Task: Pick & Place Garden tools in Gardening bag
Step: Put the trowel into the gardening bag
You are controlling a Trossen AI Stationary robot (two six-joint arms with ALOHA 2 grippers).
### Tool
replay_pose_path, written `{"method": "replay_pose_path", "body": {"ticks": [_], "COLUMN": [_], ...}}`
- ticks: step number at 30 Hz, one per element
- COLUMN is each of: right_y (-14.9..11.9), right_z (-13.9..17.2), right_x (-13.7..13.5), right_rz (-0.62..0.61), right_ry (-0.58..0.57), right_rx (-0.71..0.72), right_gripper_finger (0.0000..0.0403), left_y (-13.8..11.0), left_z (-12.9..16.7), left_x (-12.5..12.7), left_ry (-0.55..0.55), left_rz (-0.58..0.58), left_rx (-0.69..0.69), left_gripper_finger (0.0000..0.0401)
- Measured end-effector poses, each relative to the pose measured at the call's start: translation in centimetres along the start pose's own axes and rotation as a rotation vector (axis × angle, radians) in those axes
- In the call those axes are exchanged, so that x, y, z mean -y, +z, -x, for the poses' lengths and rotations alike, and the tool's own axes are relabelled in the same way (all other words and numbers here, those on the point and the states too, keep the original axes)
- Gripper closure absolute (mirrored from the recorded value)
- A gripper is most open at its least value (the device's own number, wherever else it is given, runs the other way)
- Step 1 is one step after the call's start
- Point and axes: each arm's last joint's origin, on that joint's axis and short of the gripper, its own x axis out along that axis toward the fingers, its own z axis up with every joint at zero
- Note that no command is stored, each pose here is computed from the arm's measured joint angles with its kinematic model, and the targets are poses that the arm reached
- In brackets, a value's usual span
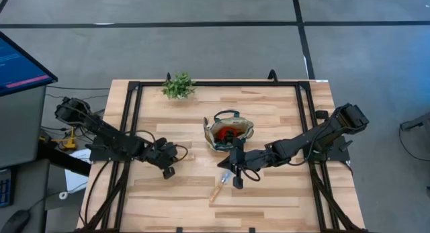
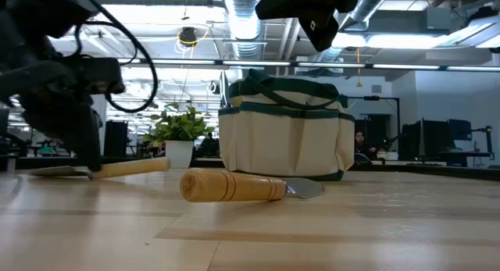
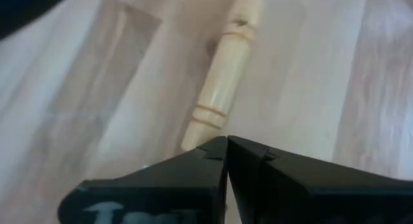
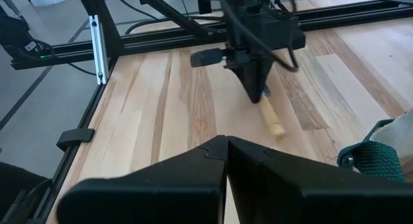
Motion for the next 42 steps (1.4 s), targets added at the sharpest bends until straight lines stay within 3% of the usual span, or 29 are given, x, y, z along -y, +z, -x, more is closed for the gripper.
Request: {"method": "replay_pose_path", "body": {"ticks": [17,22,28,42], "right_y": [0.0,0.0,0.0,0.0], "right_z": [0.0,0.0,0.0,0.0], "right_x": [0.0,0.0,0.0,0.0], "right_rz": [0.001,0.001,0.002,0.003], "right_ry": [0.0,0.0,0.0,0.001], "right_rx": [0.0,0.0,0.0,-0.001], "right_gripper_finger": [0.0403,0.0403,0.0403,0.0403], "left_y": [1.2,1.5,2.1,2.6], "left_z": [-0.3,0.1,0.8,2.1], "left_x": [-0.3,0.9,2.7,4.6], "left_ry": [-0.03,-0.143,-0.275,-0.405], "left_rz": [-0.018,-0.019,-0.1,-0.212], "left_rx": [0.055,0.1,0.224,0.387], "left_gripper_finger": [0.04,0.04,0.04,0.0399]}}
